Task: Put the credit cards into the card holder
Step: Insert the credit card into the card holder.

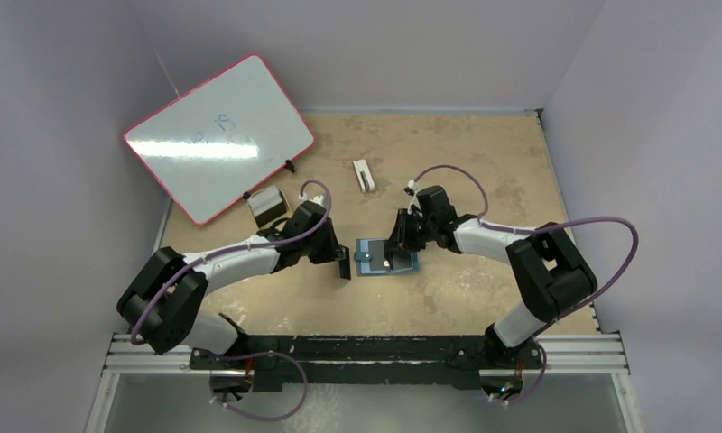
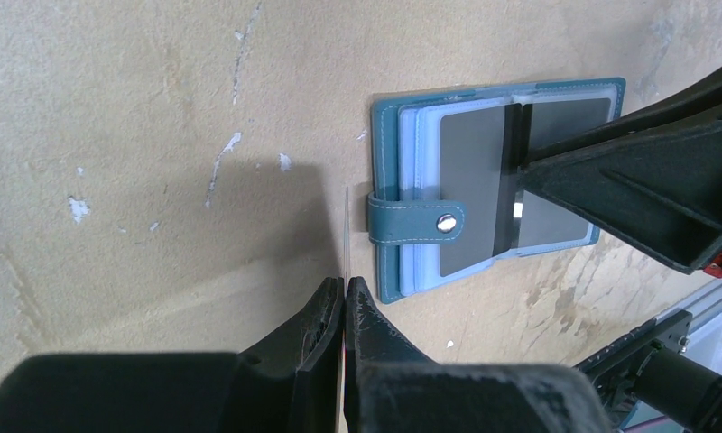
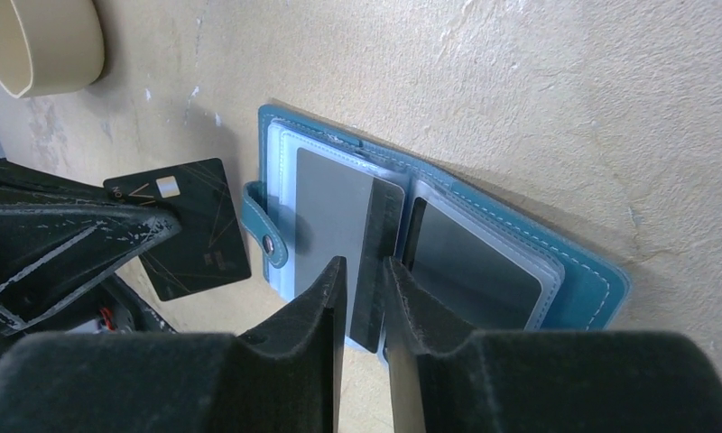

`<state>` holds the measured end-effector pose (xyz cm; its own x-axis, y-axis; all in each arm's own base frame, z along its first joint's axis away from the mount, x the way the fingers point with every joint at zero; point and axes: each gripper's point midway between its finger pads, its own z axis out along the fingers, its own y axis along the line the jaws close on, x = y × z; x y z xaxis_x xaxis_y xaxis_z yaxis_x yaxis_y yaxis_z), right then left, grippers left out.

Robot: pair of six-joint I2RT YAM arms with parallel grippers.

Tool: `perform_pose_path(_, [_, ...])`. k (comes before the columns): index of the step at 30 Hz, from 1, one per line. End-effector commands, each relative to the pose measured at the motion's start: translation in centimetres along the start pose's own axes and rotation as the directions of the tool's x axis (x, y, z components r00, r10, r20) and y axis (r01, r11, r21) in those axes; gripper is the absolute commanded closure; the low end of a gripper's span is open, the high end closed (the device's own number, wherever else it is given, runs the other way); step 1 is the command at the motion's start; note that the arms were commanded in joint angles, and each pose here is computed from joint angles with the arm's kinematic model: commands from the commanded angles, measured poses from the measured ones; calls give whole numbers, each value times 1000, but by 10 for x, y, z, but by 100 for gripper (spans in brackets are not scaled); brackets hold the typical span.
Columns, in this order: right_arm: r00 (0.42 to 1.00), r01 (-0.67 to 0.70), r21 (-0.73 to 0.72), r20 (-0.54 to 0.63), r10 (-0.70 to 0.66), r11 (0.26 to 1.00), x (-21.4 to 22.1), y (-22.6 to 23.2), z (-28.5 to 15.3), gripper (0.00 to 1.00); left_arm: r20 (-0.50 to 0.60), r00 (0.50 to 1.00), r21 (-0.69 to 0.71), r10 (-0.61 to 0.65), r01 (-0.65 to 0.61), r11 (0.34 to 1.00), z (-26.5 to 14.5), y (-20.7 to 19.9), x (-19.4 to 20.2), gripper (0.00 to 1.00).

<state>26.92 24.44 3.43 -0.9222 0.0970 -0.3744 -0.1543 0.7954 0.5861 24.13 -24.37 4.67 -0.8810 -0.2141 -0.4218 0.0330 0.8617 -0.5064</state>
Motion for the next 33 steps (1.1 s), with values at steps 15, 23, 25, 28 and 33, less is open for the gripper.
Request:
perform_pose_path(15, [1000, 4, -26, 15, -3, 1000, -6, 12, 6, 76, 26, 1000, 121, 0, -3, 993, 5, -22, -6, 100])
perform_pose_path(23, [1000, 10, -47, 6, -10, 999, -5, 19, 9, 76, 20, 1000, 129, -3, 0, 992, 7, -22, -4, 100])
perform_pose_path(25, [1000, 11, -49, 1, -11, 999, -4, 20, 11, 76, 20, 1000, 130, -4, 1, 991, 6, -23, -4, 100])
perform_pose_path(28, [1000, 13, -54, -4, -13, 998, -3, 23, 13, 75, 20, 1000, 133, -6, 4, 991, 7, -23, -4, 100])
perform_pose_path(33, [1000, 16, -43, 1, -16, 999, -3, 22, 12, 75, 19, 1000, 143, -14, 11, 990, 7, -25, -3, 100])
